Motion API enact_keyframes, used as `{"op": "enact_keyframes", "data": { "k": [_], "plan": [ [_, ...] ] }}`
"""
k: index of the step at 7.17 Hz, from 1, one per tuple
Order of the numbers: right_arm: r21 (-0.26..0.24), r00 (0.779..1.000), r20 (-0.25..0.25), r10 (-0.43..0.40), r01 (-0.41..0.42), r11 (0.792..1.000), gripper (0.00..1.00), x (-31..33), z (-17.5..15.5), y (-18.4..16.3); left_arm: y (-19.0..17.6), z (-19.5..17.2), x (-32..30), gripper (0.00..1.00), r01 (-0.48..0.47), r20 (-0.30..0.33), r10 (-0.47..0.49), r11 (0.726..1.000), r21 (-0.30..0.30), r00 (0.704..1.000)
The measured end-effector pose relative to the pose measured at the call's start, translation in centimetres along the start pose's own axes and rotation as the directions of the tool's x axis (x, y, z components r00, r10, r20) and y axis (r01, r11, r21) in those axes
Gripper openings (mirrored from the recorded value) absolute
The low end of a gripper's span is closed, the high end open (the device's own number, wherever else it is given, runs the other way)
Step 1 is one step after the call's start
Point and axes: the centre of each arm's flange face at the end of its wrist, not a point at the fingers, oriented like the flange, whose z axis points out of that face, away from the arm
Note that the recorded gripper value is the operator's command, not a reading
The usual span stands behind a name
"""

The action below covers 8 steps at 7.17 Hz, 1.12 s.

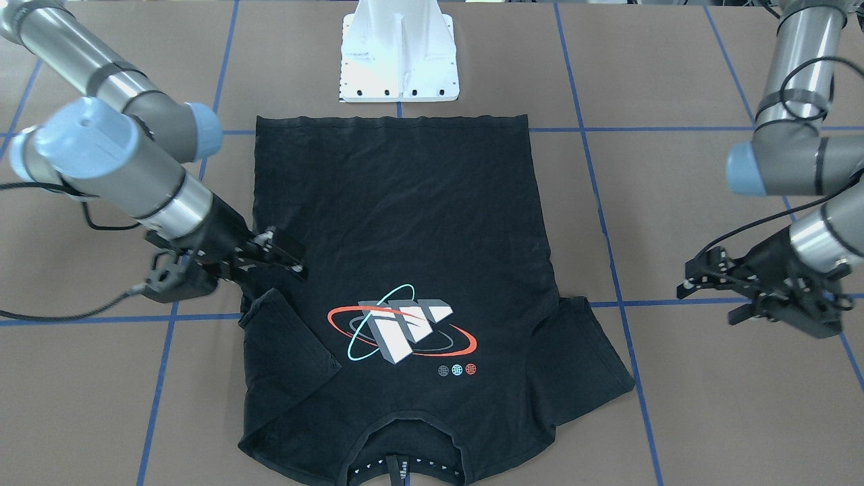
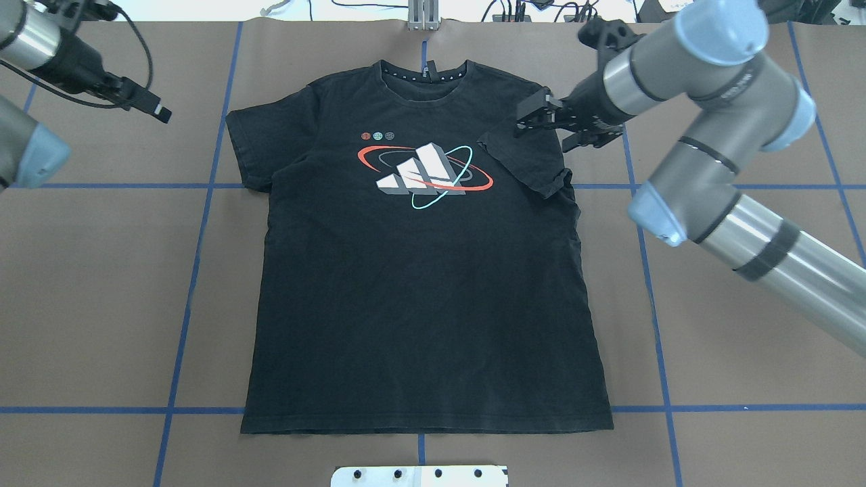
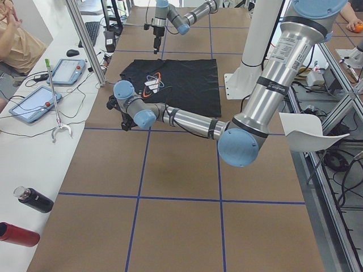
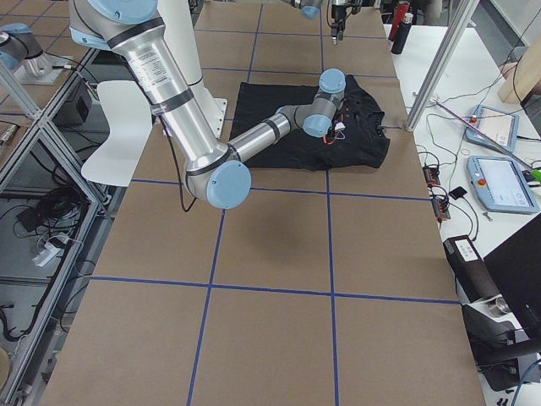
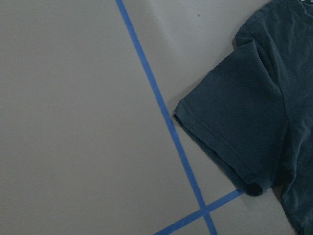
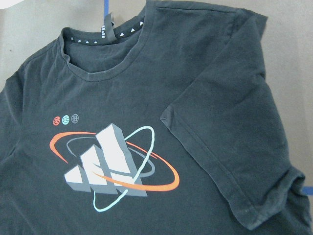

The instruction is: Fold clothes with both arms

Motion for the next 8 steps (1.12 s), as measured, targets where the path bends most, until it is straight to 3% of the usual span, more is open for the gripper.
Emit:
{"op": "enact_keyframes", "data": {
  "k": [3, 4, 7, 8],
  "plan": [
    [-0.009, 1.0, 0.01, 0.001, -0.001, 1.0, 1.0, 1.6, -1.9, 1.0, -3.4, 5.3, 0.0, 0.76, -0.008, 0.032, 0.007, 1.0, 0.028, 0.999],
    [-0.007, 1.0, 0.009, 0.001, -0.001, 1.0, 1.0, 1.6, -1.9, 1.0, -4.2, 6.9, -0.3, 0.66, -0.005, 0.039, 0.003, 0.999, 0.04, 0.999],
    [-0.002, 1.0, 0.005, 0.002, -0.002, 1.0, 1.0, 1.7, -1.8, 1.0, -5.0, 9.6, 0.2, 0.63, 0.01, 0.05, -0.013, 0.998, 0.059, 0.999],
    [-0.002, 1.0, 0.004, 0.002, -0.002, 1.0, 1.0, 1.8, -1.7, 1.0, -5.2, 10.2, 0.1, 0.57, 0.009, 0.053, -0.013, 0.998, 0.062, 0.999]
  ]
}}
